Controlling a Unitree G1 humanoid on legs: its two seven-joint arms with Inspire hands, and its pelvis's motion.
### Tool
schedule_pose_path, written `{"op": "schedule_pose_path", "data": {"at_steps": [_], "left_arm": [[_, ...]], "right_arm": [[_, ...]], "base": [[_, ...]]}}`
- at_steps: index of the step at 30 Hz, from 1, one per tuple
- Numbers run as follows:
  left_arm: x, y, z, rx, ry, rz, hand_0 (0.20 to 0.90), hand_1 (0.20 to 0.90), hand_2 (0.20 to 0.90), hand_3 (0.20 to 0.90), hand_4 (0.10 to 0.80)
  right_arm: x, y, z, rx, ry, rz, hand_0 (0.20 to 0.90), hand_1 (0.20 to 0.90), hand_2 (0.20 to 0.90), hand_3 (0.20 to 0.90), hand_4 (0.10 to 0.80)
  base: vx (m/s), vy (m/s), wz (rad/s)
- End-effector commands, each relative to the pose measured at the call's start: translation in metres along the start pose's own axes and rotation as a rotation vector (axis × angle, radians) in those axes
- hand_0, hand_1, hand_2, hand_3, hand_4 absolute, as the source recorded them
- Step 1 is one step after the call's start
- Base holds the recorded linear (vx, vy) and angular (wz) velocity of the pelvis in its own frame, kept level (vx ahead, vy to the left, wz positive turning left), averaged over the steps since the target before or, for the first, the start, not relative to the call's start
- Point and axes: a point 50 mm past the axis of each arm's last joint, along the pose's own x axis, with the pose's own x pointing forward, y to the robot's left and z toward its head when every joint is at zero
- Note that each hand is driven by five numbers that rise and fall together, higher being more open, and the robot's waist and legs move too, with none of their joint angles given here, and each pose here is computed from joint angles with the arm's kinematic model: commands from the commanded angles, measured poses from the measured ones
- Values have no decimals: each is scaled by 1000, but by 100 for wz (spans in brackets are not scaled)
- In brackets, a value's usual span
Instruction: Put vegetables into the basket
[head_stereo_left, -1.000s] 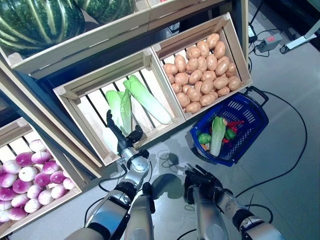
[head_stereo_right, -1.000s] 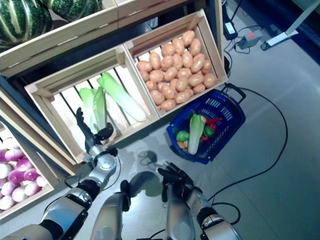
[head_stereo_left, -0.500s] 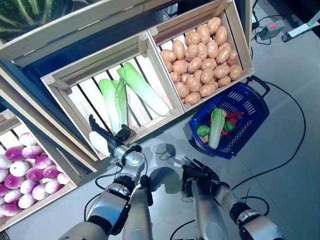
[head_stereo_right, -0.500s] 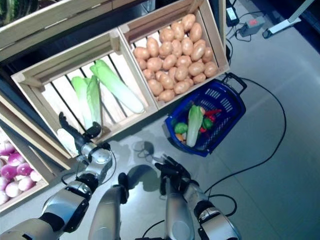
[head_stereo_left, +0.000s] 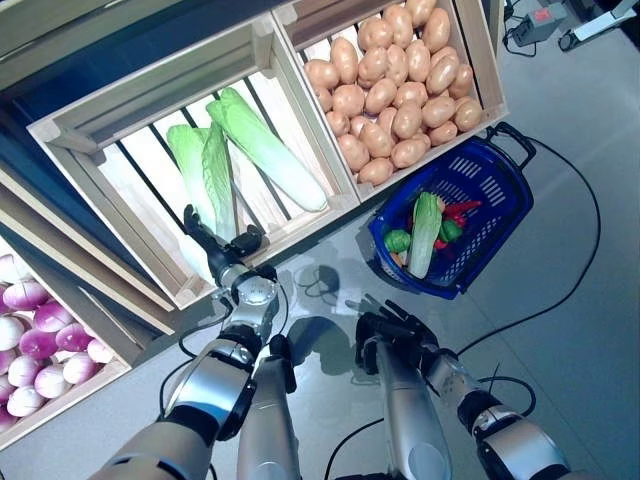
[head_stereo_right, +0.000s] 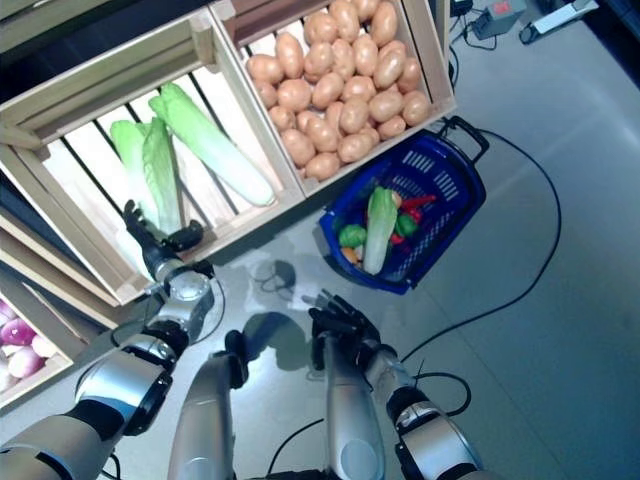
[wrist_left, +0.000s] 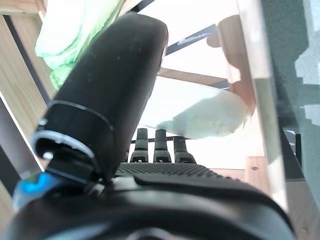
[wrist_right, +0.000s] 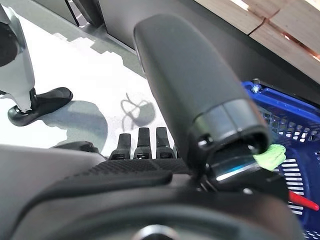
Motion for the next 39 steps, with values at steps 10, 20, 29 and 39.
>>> {"op": "schedule_pose_path", "data": {"at_steps": [10, 20, 29, 39], "left_arm": [[44, 8, 79, -222, -70, 103, 900, 900, 900, 900, 800], [59, 22, 81, -248, -23, 65, 300, 300, 300, 300, 400], [64, 33, 69, -223, -28, 22, 300, 300, 300, 300, 400], [55, 41, 38, -167, -31, -51, 300, 300, 300, 300, 400]], "right_arm": [[-2, 24, 7, 85, -108, 144, 900, 900, 900, 900, 800], [-3, 24, 24, 123, -182, 138, 900, 900, 900, 900, 800], [-7, 12, 23, 131, -182, 108, 900, 900, 900, 900, 800], [-11, 6, 4, 166, -128, 84, 900, 900, 900, 900, 800]], "base": [[-11, 13, -1], [-2, 5, -1], [4, 1, 0], [44, 6, -6]]}}
